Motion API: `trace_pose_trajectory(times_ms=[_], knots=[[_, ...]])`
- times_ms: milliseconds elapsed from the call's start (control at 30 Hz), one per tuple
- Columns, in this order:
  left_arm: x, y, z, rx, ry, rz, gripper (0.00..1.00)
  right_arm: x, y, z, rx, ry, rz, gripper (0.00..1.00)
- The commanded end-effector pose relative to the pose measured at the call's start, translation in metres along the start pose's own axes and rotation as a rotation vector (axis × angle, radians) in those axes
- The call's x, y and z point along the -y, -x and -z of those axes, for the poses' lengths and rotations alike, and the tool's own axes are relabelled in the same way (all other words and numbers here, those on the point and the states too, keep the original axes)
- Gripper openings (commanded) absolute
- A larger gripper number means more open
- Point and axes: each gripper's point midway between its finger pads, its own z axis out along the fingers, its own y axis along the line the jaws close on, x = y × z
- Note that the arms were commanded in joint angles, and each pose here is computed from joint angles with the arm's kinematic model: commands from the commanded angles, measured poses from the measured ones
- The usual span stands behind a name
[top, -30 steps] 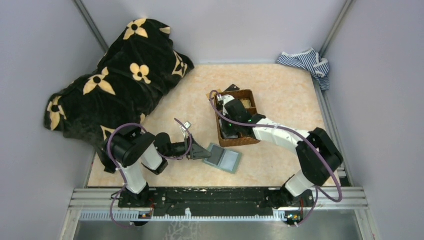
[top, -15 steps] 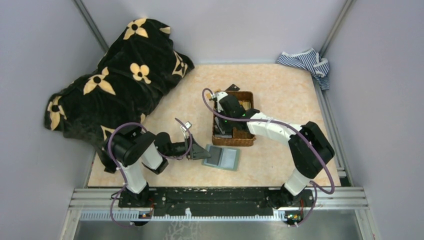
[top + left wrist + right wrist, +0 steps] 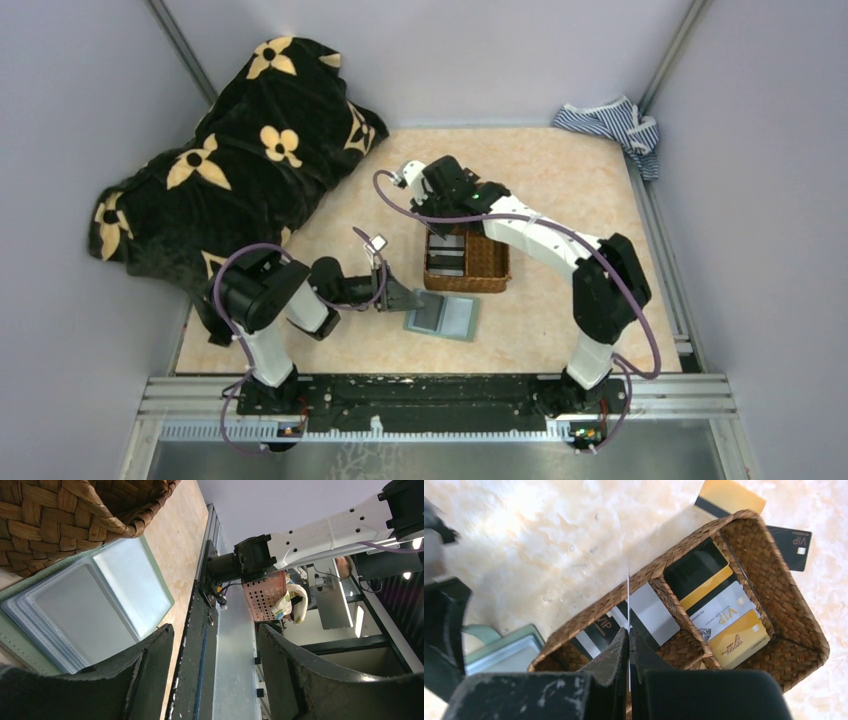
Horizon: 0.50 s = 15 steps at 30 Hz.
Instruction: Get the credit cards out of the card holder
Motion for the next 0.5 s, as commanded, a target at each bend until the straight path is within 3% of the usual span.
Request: trace_pose_trajectory(times_ms=[0,100,300,467], knots=[[0.043,0.013,0.007,0.032,-0.161,-0.221,0.69,-0.002,-0.019,-0.01,-0.1,0.033,0.158,0.0],[0.042,0.016,0.011,0.041,-0.155,-0.221,0.69,0.008,-0.015,-0.002,-0.064,-0.009,0.157,0.0],[0.038,0.022,0.012,0.038,-0.151,-0.217,0.69,0.02,0.02,0.033,0.139,-0.081,0.155,0.0],[0.041,0.027,0.011,0.047,-0.157,-0.226,0.69,0.019,0.003,0.037,0.097,-0.075,0.225,0.0]])
